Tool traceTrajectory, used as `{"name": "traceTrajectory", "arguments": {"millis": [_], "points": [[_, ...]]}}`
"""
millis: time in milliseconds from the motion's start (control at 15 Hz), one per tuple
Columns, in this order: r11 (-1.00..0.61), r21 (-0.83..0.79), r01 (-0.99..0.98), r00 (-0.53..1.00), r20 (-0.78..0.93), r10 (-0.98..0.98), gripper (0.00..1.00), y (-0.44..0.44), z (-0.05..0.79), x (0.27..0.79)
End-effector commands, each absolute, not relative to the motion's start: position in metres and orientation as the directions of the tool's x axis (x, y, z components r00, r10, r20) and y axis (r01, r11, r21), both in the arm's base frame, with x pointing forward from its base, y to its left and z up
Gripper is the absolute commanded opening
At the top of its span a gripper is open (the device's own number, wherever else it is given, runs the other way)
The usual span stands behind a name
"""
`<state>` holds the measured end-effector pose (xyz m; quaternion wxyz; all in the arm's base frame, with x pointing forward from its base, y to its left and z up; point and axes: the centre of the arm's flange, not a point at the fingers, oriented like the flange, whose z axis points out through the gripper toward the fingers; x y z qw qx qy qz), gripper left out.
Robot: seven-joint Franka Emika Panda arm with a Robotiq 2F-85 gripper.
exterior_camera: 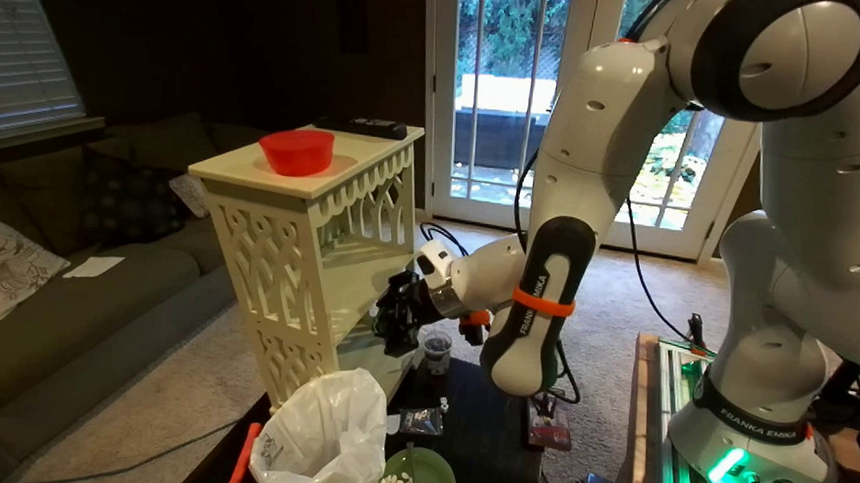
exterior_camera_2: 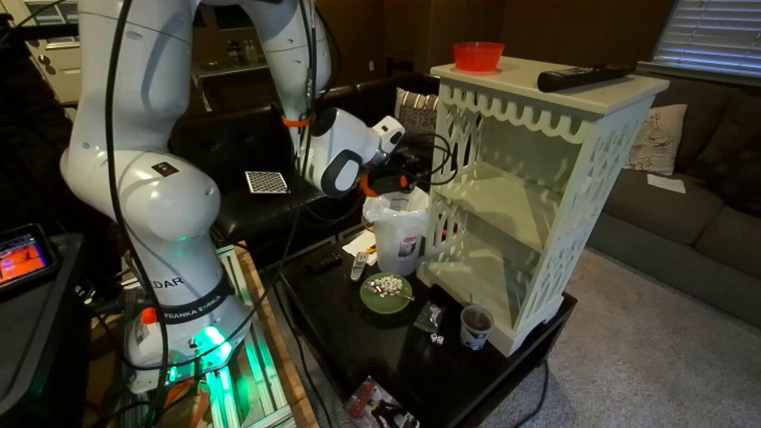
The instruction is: Put the toy car on the topmost cupboard shelf
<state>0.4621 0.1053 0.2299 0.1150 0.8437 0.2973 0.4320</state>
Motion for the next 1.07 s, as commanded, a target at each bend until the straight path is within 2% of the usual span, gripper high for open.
{"name": "traceTrajectory", "arguments": {"millis": [0,133,467,533,600,667,733,1000], "points": [[-0.852,0.453,0.263,0.4,0.753,0.523,0.42,0.069,0.28,0.483],[-0.868,0.472,0.153,0.4,0.773,0.491,0.42,0.039,0.299,0.499],[-0.892,0.441,0.1,0.437,0.786,0.438,0.42,-0.011,0.307,0.548],[-0.885,0.452,0.114,0.429,0.781,0.454,0.42,-0.005,0.306,0.525],[-0.886,0.452,0.103,0.433,0.781,0.449,0.67,-0.012,0.308,0.529],[-0.886,0.452,0.101,0.435,0.781,0.448,0.67,-0.013,0.308,0.529],[-0.886,0.451,0.105,0.437,0.78,0.449,0.42,-0.012,0.306,0.529],[-0.899,0.41,0.152,0.327,0.838,0.437,0.42,0.001,0.275,0.57]]}}
